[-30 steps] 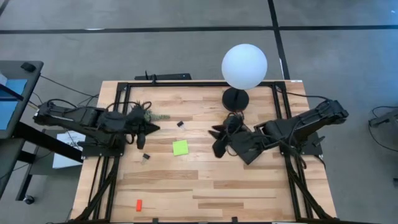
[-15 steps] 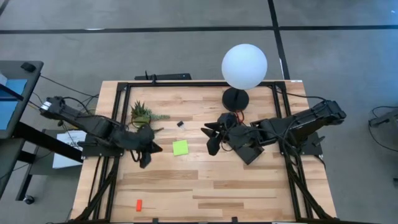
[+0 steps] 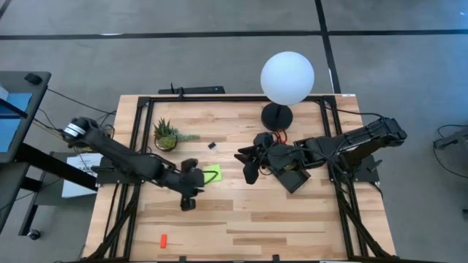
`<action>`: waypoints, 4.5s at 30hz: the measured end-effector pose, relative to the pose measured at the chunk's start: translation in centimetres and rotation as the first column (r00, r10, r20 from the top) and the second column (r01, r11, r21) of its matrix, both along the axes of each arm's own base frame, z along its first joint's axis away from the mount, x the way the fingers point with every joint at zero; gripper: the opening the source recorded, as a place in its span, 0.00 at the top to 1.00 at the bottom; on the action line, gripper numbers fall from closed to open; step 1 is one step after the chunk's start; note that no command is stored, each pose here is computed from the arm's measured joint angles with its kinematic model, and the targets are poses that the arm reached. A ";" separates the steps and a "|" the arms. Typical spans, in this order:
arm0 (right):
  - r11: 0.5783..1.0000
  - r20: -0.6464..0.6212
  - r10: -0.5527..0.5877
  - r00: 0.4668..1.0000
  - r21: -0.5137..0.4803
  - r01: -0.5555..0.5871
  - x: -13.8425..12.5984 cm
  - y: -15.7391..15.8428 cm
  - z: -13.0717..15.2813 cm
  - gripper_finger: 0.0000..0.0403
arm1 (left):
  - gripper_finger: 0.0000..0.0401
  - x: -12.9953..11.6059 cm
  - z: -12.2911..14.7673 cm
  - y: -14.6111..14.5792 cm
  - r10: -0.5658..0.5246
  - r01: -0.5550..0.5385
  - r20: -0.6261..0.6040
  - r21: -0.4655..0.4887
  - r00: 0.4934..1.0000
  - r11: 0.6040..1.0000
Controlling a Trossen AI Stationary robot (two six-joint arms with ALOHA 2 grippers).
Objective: Pick and place office supplies into organizer
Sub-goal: Put the green sticky notes into the black desk organizer
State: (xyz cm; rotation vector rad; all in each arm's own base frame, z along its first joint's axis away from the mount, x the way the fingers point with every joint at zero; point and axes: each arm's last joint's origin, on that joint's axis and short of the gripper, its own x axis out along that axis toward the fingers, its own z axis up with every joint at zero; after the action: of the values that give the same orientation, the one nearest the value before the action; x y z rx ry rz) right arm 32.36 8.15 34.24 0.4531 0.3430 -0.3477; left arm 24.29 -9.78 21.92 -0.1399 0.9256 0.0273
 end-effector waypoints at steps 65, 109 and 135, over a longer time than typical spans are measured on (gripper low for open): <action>0.969 0.348 0.249 0.904 -0.093 -0.231 -10.5 3.2 12.6 0.72 | 1.00 14.2 5.2 0.2 -0.417 0.313 0.140 0.464 0.898 0.829; 0.949 0.216 0.255 0.943 -0.244 -0.201 -16.8 1.9 13.1 0.72 | 0.97 31.8 -4.7 4.5 -0.636 0.486 -0.021 0.665 0.772 0.567; 0.933 0.175 0.304 0.937 -0.253 -0.255 -16.8 2.1 12.7 0.72 | 0.66 31.3 -4.7 3.6 -0.517 0.432 -0.023 0.581 0.856 0.690</action>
State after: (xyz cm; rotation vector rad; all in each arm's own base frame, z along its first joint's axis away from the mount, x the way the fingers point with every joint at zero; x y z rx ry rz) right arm 15.60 10.21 46.91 0.2079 0.1532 -0.0546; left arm 55.55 -6.17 17.22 0.6639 0.7490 -0.1907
